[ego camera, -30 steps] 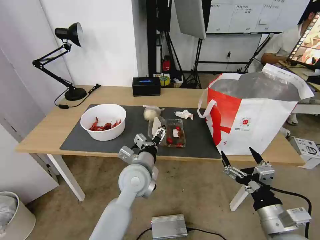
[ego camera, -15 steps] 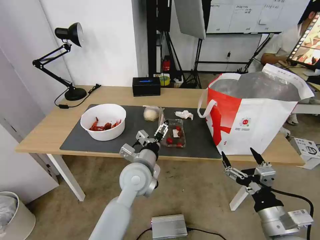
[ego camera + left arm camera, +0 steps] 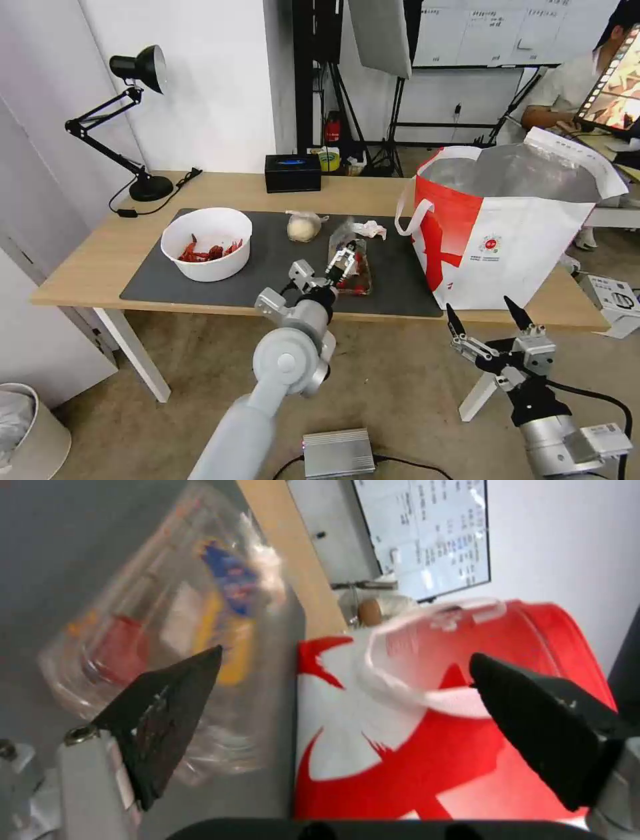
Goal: Pick up the trash from the table and place it into the takeout bag.
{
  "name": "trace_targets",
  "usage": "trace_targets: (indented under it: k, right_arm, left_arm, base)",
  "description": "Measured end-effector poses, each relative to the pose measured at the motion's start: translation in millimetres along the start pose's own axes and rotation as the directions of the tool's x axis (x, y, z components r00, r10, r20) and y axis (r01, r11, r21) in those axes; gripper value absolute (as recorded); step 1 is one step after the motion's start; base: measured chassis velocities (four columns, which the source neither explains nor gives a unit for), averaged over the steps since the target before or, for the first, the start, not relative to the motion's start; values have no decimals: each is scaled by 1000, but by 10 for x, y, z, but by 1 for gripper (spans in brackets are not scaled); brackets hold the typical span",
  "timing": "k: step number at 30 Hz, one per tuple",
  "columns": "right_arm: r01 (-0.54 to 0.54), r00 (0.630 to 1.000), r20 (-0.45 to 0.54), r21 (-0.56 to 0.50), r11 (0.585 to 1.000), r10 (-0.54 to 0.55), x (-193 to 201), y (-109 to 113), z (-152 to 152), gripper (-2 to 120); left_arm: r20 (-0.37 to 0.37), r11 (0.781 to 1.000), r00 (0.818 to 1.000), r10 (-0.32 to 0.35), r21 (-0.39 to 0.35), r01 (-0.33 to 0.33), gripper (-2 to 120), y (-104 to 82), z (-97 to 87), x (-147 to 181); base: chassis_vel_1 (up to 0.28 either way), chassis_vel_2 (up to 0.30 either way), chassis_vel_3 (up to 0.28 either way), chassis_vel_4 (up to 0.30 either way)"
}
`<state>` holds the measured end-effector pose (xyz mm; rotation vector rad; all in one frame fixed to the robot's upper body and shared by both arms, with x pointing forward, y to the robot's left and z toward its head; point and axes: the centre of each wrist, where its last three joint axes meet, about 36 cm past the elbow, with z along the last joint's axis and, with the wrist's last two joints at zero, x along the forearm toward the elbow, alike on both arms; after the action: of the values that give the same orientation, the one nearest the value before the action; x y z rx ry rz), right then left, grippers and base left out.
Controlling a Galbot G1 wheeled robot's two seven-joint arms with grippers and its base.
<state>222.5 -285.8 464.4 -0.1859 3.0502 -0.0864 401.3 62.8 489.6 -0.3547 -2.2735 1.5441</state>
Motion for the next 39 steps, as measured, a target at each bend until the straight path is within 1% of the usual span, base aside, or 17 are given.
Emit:
trace_targets:
  k: [5, 15, 16, 18, 20, 22, 24, 26, 28, 29, 31, 32, 33, 35, 36, 38, 39]
  right_arm:
    - [-5, 1000, 1, -3, 1000, 5, 13, 5, -1, 100]
    - [-9, 1000, 4, -9, 1000, 9, 20, 17, -2, 100]
    - [-9, 1000, 5, -10, 1000, 9, 20, 20, -3, 100]
    - [-10, 1000, 6, -11, 1000, 10, 20, 22, -7, 100]
    - [-10, 1000, 6, -11, 1000, 10, 20, 22, -7, 100]
    - [-11, 1000, 6, -11, 1000, 11, 23, 24, -6, 100]
    - [-11, 1000, 6, -11, 1000, 11, 24, 24, -5, 100]
    - [-11, 1000, 6, -11, 1000, 11, 26, 24, -5, 100]
    - [-13, 1000, 5, -13, 1000, 13, 35, 28, -8, 100]
    - [-13, 1000, 5, -13, 1000, 13, 35, 28, -8, 100]
    - [-15, 1000, 5, -13, 1000, 15, 40, 30, -12, 100]
    - [-16, 1000, 5, -13, 1000, 16, 42, 29, -15, 100]
    - [-16, 1000, 5, -13, 1000, 16, 42, 29, -15, 100]
    - [-17, 1000, 4, -12, 1000, 17, 49, 25, -17, 100]
    - [-17, 1000, 4, -12, 1000, 17, 49, 25, -17, 100]
    - [-16, 1000, 3, -15, 1000, 16, 54, 20, -19, 100]
    - [-14, 1000, 2, -14, 1000, 14, 55, 17, -20, 100]
  left_arm:
    - [-27, 1000, 999, 25, 9, -25, 100, -49, 70, 10]
    - [-38, 998, 998, 50, -21, -51, 100, -36, 25, 34]
    - [-41, 998, 998, 53, -39, -55, 100, -18, 15, 32]
    - [-52, 990, 997, 48, -129, -54, 97, 47, -9, 15]
    - [-52, 990, 997, 48, -129, -54, 97, 47, -9, 15]
    - [-63, 968, 996, 57, -241, -71, 85, 79, -26, -15]
    - [-65, 959, 996, 62, -271, -77, 82, 86, -25, -28]
    - [-68, 941, 995, 71, -327, -89, 75, 101, -29, -65]
    - [-83, 898, 992, 100, -421, -126, 62, 120, -51, -151]
    - [-83, 898, 992, 100, -421, -126, 62, 120, -51, -151]
    - [-90, 834, 989, 120, -531, -149, 52, 186, -79, -255]
    - [-93, 785, 987, 132, -599, -161, 47, 239, -117, -323]
    - [-93, 785, 987, 132, -599, -161, 47, 239, -117, -323]
    - [-110, 679, 982, 152, -711, -184, 37, 339, -240, -448]
    - [-110, 679, 982, 152, -711, -184, 37, 339, -240, -448]
    - [-147, 603, 976, 158, -769, -213, 27, 427, -372, -516]
    - [-165, 578, 974, 152, -785, -224, 22, 462, -415, -527]
  base:
    - [0, 0, 0, 0]
    - [0, 0, 0, 0]
    - [0, 0, 0, 0]
    - [0, 0, 0, 0]
    - [0, 0, 0, 0]
    - [0, 0, 0, 0]
    - [0, 0, 0, 0]
    - [0, 0, 0, 0]
    - [0, 0, 0, 0]
    - [0, 0, 0, 0]
    - [0, 0, 0, 0]
    - [0, 0, 0, 0]
    - [0, 0, 0, 0]
    - [0, 0, 0, 0]
    - [0, 0, 0, 0]
    - [0, 0, 0, 0]
    - [0, 0, 0, 0]
